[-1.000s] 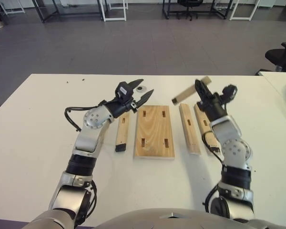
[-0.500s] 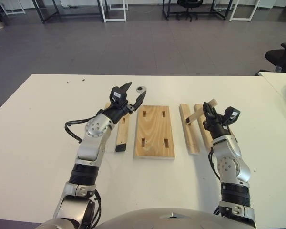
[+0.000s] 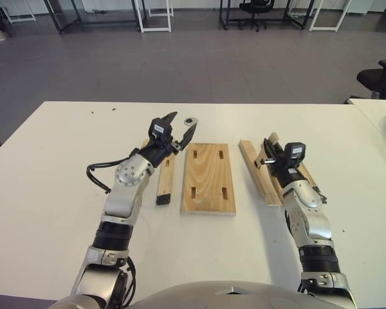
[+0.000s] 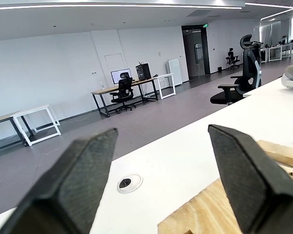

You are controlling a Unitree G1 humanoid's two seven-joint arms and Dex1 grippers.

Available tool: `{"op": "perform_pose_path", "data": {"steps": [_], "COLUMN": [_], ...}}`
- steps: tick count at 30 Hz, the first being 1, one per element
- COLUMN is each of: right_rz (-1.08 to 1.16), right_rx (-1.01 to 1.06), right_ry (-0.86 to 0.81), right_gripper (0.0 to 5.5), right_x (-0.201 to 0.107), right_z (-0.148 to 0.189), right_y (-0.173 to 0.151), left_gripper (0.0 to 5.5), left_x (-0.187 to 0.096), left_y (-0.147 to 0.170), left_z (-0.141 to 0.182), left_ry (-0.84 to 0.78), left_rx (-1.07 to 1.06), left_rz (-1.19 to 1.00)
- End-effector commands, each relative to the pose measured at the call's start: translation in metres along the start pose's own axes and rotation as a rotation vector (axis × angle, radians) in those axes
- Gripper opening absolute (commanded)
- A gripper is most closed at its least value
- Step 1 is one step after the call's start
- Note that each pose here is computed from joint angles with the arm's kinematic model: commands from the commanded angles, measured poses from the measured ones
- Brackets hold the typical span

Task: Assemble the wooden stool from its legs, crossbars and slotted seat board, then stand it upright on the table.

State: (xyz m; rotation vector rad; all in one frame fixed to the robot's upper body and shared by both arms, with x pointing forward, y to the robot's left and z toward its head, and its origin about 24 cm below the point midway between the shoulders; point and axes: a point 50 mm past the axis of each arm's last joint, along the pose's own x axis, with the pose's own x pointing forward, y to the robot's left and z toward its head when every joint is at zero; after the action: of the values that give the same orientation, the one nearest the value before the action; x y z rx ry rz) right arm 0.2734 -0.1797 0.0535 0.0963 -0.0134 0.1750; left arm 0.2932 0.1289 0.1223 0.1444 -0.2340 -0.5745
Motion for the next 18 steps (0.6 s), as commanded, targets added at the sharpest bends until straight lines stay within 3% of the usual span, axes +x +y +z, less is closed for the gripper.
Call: {"op": "perform_pose_path", "data": {"steps": [1, 4, 8, 11, 18], "right_rz": [-0.099, -0.045, 0.041, 0.087, 0.101], "right_rx": [0.002, -0.023, -0.034, -0.018, 0.037], "right_ry": [0.362, 0.314, 0.078, -0.025, 0.290], "right_gripper": [0.41, 0.41, 0.41, 1.18, 2.45], "right_x": [-0.038, -0.036, -0.005, 0.008, 0.004], "right_z": [-0.077, -0.070, -0.012, 0.023, 0.011], "right_y": [-0.019, -0.016, -0.003, 0.002, 0.004], "left_gripper": [3.40, 3.40, 3.40, 3.40, 3.40], "left_x": [-0.002, -0.004, -0.002, 0.000, 0.000], "left_y": [0.001, 0.001, -0.001, -0.001, 0.000], "left_z": [-0.004, -0.005, -0.005, -0.003, -0.002], "left_ry": [0.024, 0.029, 0.024, 0.010, 0.003], "left_rx": [0.025, 0.027, 0.030, 0.026, 0.025], "left_rz": [0.007, 0.009, 0.010, 0.018, 0.034]}}
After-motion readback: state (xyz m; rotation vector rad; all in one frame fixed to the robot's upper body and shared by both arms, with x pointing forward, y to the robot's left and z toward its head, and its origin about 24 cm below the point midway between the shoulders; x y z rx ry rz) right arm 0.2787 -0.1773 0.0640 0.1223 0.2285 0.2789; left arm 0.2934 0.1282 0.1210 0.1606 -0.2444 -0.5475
